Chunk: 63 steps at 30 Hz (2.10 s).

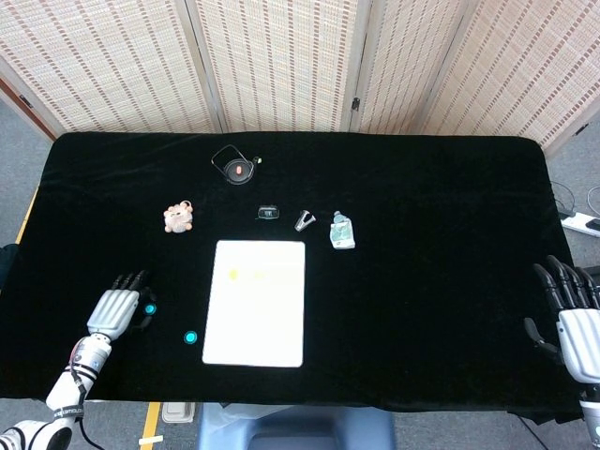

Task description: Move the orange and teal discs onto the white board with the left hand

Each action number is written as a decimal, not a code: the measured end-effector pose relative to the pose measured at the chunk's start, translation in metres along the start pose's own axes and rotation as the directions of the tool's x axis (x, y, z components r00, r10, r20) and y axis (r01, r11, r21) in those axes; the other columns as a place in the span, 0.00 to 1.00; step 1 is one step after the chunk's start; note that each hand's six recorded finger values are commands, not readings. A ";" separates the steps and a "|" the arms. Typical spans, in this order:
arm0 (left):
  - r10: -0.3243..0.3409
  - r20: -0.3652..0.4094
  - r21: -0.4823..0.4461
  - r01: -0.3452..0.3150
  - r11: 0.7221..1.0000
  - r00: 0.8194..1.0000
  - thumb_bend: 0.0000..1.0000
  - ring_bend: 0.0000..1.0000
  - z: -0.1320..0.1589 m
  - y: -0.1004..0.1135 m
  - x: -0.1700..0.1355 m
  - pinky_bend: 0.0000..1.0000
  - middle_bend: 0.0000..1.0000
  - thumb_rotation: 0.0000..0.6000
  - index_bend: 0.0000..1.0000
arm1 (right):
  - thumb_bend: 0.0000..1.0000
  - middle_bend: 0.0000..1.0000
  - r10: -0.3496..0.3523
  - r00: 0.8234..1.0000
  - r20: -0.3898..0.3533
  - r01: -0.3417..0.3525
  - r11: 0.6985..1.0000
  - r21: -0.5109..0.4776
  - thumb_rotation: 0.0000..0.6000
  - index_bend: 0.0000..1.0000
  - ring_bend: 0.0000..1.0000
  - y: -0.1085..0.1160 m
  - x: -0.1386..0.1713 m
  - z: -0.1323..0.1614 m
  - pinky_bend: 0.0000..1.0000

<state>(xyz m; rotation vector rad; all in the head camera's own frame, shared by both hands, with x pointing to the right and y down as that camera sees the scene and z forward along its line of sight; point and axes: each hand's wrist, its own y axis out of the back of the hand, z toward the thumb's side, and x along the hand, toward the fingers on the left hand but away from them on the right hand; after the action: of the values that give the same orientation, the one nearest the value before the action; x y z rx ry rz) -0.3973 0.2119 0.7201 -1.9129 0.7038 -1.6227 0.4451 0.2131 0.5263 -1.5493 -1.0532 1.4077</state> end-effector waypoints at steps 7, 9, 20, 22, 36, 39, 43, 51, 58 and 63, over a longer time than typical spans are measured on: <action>0.001 -0.004 -0.002 -0.001 1.000 1.000 0.41 0.00 -0.001 -0.001 0.001 0.00 0.05 1.00 0.45 | 0.42 0.00 -0.003 1.000 0.000 0.003 1.000 0.001 1.00 0.00 0.00 0.001 0.001 0.000 0.00; 0.001 -0.005 -0.002 -0.001 1.000 1.000 0.41 0.00 -0.002 -0.001 0.001 0.00 0.05 1.00 0.46 | 0.42 0.00 -0.003 1.000 0.000 0.003 1.000 0.001 1.00 0.00 0.00 0.001 0.001 0.000 0.00; 0.005 -0.004 -0.010 -0.005 1.000 1.000 0.42 0.00 -0.002 -0.003 0.003 0.00 0.06 1.00 0.51 | 0.42 0.00 -0.002 1.000 -0.001 0.002 1.000 0.003 1.00 0.00 0.00 0.001 0.000 0.002 0.00; 0.011 0.005 -0.013 -0.011 1.000 1.000 0.43 0.00 0.000 -0.001 0.004 0.00 0.06 1.00 0.51 | 0.42 0.00 -0.003 1.000 0.000 0.003 1.000 0.004 1.00 0.00 0.00 0.002 0.001 0.002 0.00; 0.053 0.219 -0.016 -0.051 0.999 0.974 0.43 0.00 0.080 0.040 0.025 0.00 0.06 1.00 0.50 | 0.42 0.00 -0.004 1.000 0.012 0.004 1.000 0.006 1.00 0.00 0.00 0.003 0.002 -0.002 0.00; 0.042 0.269 0.000 -0.043 0.999 0.962 0.43 0.00 0.102 0.042 0.032 0.00 0.06 1.00 0.50 | 0.42 0.00 -0.002 1.000 0.018 0.002 1.000 0.005 1.00 0.00 0.00 0.002 0.002 -0.003 0.00; 0.019 0.319 0.019 -0.027 0.999 0.947 0.43 0.00 0.129 0.039 0.038 0.00 0.06 1.00 0.50 | 0.42 0.00 0.001 1.000 0.024 -0.001 1.000 0.004 1.00 0.00 0.00 0.001 0.002 -0.006 0.00; -0.027 0.364 0.058 0.006 0.998 0.931 0.43 0.00 0.156 0.025 0.042 0.00 0.06 1.00 0.50 | 0.42 0.00 0.006 0.999 0.032 -0.006 1.000 0.002 1.00 0.00 0.00 0.000 0.003 -0.009 0.00; -0.046 0.367 0.072 0.021 0.997 0.929 0.43 0.00 0.163 0.017 0.043 0.00 0.06 1.00 0.49 | 0.42 0.00 0.007 1.000 0.030 -0.007 1.000 0.002 1.00 0.00 0.00 0.000 0.001 -0.009 0.00; -0.055 0.361 0.082 0.027 0.996 0.931 0.43 0.00 0.163 0.014 0.045 0.00 0.06 1.00 0.38 | 0.42 0.00 0.009 0.999 0.033 -0.009 1.000 0.001 1.00 0.00 0.00 -0.001 0.001 -0.010 0.00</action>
<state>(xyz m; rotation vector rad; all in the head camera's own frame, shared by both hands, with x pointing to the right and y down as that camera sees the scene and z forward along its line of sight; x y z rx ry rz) -0.2309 0.1811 0.7200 -2.1033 0.4444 -1.2455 0.4553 0.2145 0.5272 -1.5361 -1.0664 1.4440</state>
